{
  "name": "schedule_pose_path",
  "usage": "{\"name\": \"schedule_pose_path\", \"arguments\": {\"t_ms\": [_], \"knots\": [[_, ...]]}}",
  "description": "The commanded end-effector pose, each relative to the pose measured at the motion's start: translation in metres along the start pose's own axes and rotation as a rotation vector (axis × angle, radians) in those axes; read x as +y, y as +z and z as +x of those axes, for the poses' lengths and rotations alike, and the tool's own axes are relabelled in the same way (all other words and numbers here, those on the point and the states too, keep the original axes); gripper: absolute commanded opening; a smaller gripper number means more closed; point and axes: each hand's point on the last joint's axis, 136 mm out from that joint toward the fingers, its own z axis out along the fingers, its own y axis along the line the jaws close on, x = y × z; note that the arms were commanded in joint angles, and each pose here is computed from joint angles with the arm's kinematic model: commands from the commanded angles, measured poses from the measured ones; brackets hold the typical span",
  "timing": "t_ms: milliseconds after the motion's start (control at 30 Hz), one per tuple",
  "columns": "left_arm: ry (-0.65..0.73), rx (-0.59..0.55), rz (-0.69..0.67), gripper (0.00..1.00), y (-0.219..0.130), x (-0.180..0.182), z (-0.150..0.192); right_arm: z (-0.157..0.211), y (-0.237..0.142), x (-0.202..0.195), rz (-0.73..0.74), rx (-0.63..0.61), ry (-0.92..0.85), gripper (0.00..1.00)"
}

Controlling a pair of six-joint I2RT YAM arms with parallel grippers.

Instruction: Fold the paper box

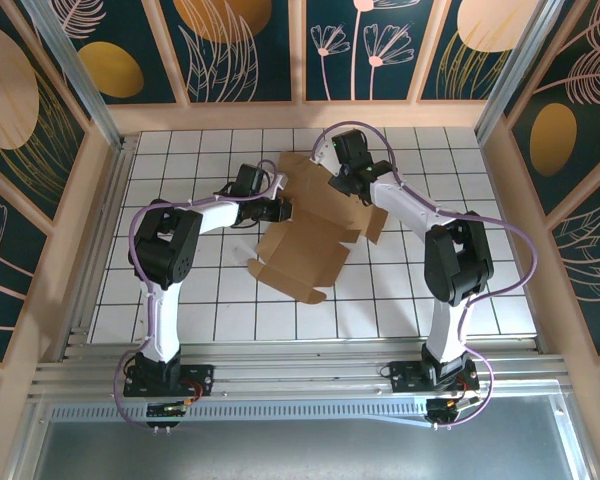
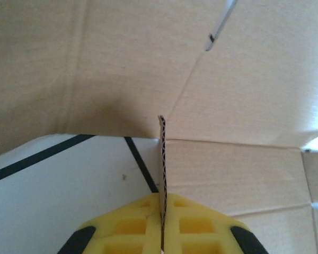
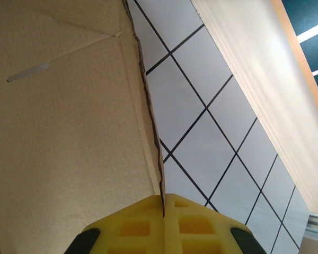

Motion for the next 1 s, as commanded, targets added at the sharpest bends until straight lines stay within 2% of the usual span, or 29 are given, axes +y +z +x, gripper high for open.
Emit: {"name": "schedule_pose_path", "arguments": {"t_ms": [0, 333, 667, 967], "knots": [[0.137, -0.030, -0.047, 0.00, 0.001, -0.015, -0.003, -0.013, -0.017, -0.008, 0.036, -0.049, 0.039, 0.00], [0.367, -0.226, -0.105, 0.00, -0.018, -0.040, -0.027, -0.017, -0.024, -0.005, 0.052, -0.067, 0.050, 0.00], [0.468, -0.190, -0.159, 0.00, 0.013, -0.050, -0.026, -0.021, -0.040, 0.000, 0.046, -0.118, 0.095, 0.00], [0.532, -0.125, -0.256, 0.00, 0.036, -0.047, -0.006, -0.012, -0.040, 0.005, 0.049, -0.110, 0.104, 0.00]]}}
